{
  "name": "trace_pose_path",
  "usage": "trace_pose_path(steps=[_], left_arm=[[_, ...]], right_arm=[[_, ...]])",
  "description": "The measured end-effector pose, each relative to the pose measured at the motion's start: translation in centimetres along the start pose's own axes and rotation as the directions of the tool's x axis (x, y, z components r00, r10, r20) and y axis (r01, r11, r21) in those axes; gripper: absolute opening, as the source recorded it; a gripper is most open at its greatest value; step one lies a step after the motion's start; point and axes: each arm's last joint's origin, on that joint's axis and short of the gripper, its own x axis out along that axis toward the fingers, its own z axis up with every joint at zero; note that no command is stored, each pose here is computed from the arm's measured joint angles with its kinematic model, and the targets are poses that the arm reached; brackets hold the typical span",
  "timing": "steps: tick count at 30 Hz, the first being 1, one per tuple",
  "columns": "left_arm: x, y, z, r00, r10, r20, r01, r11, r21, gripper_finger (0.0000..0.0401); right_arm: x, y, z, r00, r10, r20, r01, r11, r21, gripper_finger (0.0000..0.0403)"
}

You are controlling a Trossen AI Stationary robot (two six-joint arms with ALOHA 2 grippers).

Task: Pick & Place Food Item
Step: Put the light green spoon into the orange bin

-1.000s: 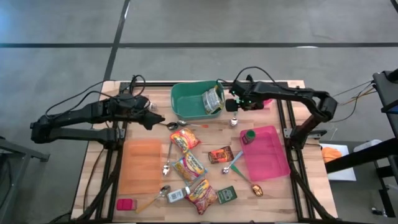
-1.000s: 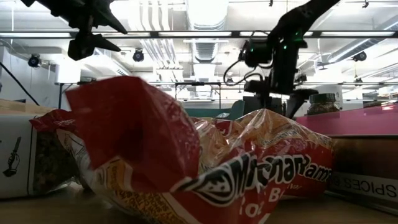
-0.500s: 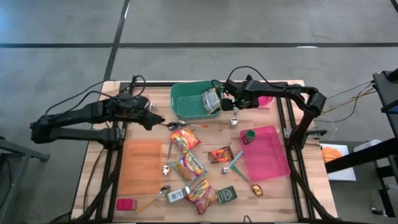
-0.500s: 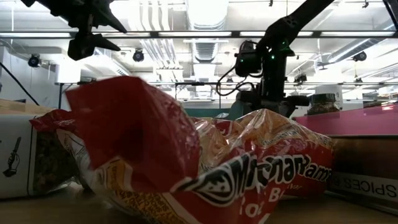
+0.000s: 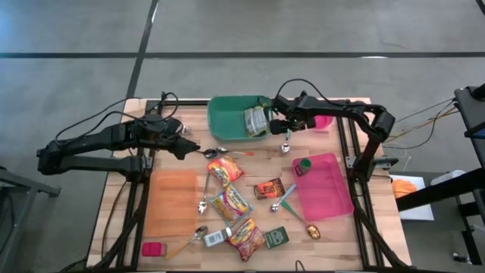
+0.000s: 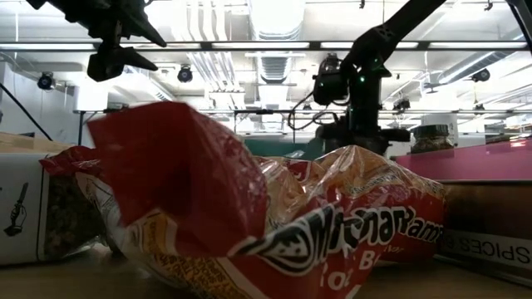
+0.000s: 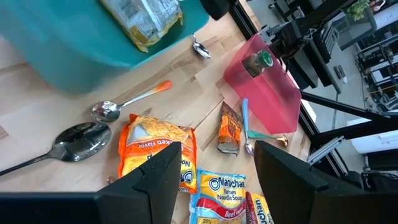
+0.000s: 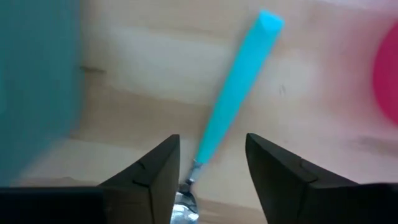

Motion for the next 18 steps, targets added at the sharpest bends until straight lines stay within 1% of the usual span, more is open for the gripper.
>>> trace_pose_path(steps=[7, 10, 12, 14, 16, 18], left_arm=[[0.0, 0.0, 0.0, 1.000, -0.003, -0.003, 0.003, 1.000, 0.000, 0.0204], [0.0, 0.0, 0.0, 1.000, -0.012, -0.013, 0.012, 1.000, 0.000, 0.0204], [0.0, 0.0, -0.1, 1.000, -0.014, -0.020, 0.014, 1.000, 0.000, 0.0204], [0.0, 0.0, -0.1, 1.000, -0.010, -0.028, 0.009, 1.000, -0.001, 0.0204], [0.0, 0.1, -0.2, 0.999, -0.003, -0.034, 0.003, 1.000, -0.001, 0.0204], [0.0, 0.1, -0.2, 0.999, -0.003, -0.034, 0.003, 1.000, 0.001, 0.0204]], right_arm=[[-1.2, 0.8, 0.8, 0.999, 0.041, 0.033, -0.038, 0.997, -0.063, 0.0146], [-1.7, 1.0, 1.0, 0.998, 0.055, 0.040, -0.049, 0.989, -0.140, 0.0140], [-2.0, 1.1, 1.1, 0.997, 0.076, 0.033, -0.068, 0.976, -0.206, 0.0139], [-2.2, 1.1, 1.0, 0.995, 0.097, 0.014, -0.088, 0.945, -0.314, 0.0139], [-2.3, 0.9, 0.7, 0.994, 0.111, -0.011, -0.105, 0.899, -0.425, 0.0139], [-2.4, 0.7, 0.4, 0.993, 0.110, -0.044, -0.117, 0.851, -0.513, 0.0138]])
